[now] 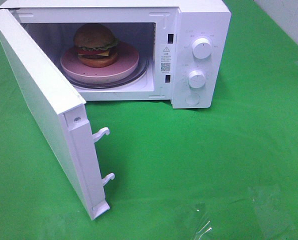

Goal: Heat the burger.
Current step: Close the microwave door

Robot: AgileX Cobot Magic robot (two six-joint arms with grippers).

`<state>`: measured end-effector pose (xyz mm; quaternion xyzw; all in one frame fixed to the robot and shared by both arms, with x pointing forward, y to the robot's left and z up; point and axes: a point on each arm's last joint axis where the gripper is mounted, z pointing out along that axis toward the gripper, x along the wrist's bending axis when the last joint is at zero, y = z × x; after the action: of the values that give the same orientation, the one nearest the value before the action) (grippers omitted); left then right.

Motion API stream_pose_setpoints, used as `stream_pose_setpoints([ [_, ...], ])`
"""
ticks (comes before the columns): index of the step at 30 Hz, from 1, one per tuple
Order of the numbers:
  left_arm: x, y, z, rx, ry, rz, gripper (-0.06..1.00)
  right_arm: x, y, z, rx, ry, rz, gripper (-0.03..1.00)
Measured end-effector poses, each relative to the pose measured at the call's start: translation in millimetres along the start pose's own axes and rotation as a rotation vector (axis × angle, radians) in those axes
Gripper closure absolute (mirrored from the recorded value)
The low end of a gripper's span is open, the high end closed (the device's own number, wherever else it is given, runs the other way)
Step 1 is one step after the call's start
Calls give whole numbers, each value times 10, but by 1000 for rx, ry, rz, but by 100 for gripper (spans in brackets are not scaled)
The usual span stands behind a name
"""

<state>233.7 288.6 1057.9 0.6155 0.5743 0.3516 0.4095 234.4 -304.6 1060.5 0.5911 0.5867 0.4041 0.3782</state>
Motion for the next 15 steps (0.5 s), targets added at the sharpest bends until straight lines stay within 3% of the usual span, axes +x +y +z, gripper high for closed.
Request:
stream_pose_setpoints([
  [15, 0, 0, 0, 0, 0, 0, -5, 0, 0, 0, 0, 0, 0, 23],
])
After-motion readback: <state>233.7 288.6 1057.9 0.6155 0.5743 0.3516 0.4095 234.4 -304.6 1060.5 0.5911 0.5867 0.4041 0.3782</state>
